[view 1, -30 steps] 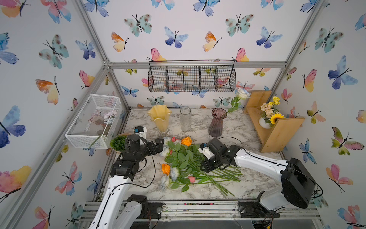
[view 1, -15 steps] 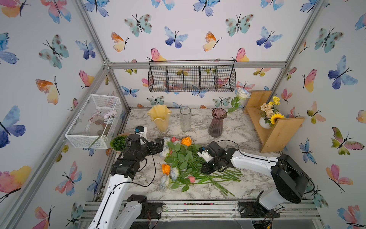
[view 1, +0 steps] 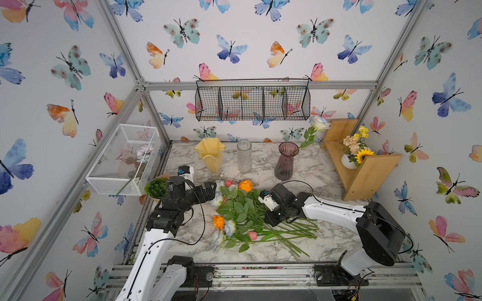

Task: Arrange the flowers in different vases according to their colors
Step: Pick up the flower at the center of the board.

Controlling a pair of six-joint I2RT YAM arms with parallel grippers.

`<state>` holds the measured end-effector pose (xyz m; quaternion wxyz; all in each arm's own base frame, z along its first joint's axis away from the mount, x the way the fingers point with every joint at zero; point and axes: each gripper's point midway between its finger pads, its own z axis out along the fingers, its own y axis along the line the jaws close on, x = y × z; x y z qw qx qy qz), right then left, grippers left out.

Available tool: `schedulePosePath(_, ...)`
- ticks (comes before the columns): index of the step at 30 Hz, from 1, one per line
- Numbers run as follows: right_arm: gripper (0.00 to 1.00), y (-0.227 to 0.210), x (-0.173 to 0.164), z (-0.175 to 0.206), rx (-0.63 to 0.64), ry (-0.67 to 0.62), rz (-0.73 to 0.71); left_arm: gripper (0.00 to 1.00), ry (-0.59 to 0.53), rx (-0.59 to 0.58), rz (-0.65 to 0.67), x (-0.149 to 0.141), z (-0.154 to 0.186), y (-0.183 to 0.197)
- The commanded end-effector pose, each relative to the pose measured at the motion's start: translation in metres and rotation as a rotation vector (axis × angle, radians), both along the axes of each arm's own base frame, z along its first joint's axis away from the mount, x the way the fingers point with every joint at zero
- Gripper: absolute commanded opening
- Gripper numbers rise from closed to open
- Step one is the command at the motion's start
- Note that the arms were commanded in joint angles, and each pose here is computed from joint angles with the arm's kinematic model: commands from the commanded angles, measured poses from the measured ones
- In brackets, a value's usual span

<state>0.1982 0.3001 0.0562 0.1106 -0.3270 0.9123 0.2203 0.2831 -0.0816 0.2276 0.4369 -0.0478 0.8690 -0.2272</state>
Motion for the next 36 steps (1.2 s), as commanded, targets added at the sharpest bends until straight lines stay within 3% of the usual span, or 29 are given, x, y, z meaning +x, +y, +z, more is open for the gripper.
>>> schedulePosePath(1, 0.2, 0.002, 0.0, -0.001, -0.023, -0.016, 0.012, 1.0, -0.003, 0.006, -0.018, -0.001, -0.001, -0.003)
schedulePosePath(14, 0.23, 0.011, -0.005, -0.009, -0.053, -0.029, 0.038, 1.0, -0.01, 0.005, -0.015, -0.002, 0.001, -0.002)
schedulePosePath(23, 0.16, 0.012, 0.002, -0.012, -0.081, -0.055, 0.053, 1.0, -0.017, 0.004, -0.014, -0.003, 0.003, -0.002)
schedulePosePath(29, 0.02, 0.011, 0.011, 0.0, -0.106, -0.111, 0.081, 1.0, -0.022, 0.005, -0.012, -0.003, 0.004, -0.002)
schedulePosePath(36, 0.02, 0.008, 0.025, 0.033, -0.137, -0.233, 0.136, 1.0, -0.022, 0.005, -0.011, -0.003, 0.004, -0.001)
